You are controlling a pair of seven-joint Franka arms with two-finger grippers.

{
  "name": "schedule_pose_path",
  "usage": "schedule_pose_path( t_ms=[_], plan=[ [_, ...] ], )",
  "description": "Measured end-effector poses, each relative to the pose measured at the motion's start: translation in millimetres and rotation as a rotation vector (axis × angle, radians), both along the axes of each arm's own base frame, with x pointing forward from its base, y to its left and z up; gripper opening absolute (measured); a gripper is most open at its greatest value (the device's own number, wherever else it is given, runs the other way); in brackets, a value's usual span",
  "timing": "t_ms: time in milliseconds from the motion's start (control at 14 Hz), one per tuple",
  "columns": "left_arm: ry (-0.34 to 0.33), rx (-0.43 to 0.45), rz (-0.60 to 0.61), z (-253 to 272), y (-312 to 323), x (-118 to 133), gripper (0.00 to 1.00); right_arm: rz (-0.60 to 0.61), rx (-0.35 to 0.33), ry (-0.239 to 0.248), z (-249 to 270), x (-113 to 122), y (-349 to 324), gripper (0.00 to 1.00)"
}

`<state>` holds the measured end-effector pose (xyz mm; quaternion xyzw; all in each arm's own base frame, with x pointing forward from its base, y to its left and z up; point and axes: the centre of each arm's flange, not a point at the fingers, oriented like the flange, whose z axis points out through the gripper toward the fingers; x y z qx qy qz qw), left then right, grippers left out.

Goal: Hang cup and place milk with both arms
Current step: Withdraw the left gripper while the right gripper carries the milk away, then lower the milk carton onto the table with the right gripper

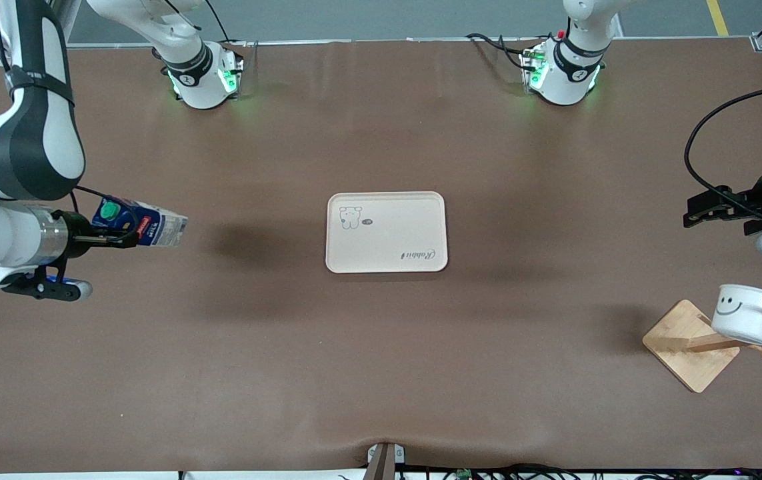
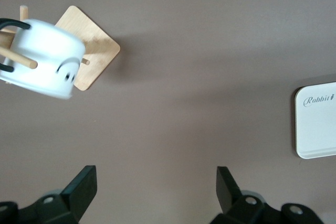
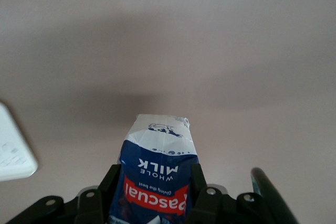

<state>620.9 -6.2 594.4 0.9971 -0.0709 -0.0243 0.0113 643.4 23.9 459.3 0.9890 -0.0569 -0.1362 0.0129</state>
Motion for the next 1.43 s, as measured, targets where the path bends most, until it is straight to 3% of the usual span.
schedule_pose_path(
  t_ms=[71,143,286,500,786,1000,1286,1429],
  plan=[
    [-0.004,0.008,0.008,4,3,-2,1.0,0.017,-0.016,-0.059,-7,0,-7,0.58],
    [-0.009,0.022,0.017,10,5,-5,1.0,0.035,-0.02,-0.087,-14,-5,-12,0.58],
    [-0.012,0.062,0.02,24,-3,-17,1.0,0.104,-0.001,-0.078,-32,-24,-23,0.58],
    [-0.007,0.098,-0.009,36,-38,-41,1.0,0.198,0.027,-0.142,-67,-39,-72,0.58],
    [0.009,0.046,0.011,34,-43,-63,1.0,0.224,0.048,-0.121,-102,-61,-109,0.58],
    [-0.016,0.041,0.032,36,-33,-71,1.0,0.229,0.046,-0.156,-126,-83,-114,0.58],
    [-0.033,0.04,0.061,39,-15,-72,1.0,0.201,0.052,-0.14,-141,-102,-131,0.57],
    [-0.041,0.039,0.074,40,-2,-71,1.0,0.202,0.05,-0.155,-142,-105,-130,0.53]
  ],
)
